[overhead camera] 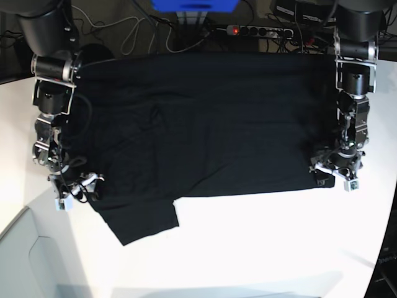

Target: Fold the T-shirt properly

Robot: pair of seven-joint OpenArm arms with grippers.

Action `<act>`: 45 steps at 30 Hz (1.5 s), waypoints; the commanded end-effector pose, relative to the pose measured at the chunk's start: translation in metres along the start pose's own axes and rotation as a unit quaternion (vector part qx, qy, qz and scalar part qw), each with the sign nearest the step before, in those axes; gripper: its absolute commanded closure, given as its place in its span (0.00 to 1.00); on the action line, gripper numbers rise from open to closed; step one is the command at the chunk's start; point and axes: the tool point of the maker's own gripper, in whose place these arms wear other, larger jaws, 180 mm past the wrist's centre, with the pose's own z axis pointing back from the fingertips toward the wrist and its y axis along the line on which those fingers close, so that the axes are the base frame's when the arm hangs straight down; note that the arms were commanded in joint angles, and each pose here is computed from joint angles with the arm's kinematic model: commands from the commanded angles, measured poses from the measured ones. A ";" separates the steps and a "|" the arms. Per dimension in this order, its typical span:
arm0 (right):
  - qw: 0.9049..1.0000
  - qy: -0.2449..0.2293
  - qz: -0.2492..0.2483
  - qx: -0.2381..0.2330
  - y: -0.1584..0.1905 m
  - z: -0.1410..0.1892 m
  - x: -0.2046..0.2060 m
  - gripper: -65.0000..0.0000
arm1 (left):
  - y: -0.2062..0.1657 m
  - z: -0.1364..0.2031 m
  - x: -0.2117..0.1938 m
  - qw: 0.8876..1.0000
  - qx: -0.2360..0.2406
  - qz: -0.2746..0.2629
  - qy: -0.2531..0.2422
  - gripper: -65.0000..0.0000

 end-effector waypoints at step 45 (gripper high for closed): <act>0.992 -0.055 0.110 -0.017 0.008 0.050 0.043 1.00 | -0.024 0.064 0.046 0.999 -0.045 0.013 -0.026 1.00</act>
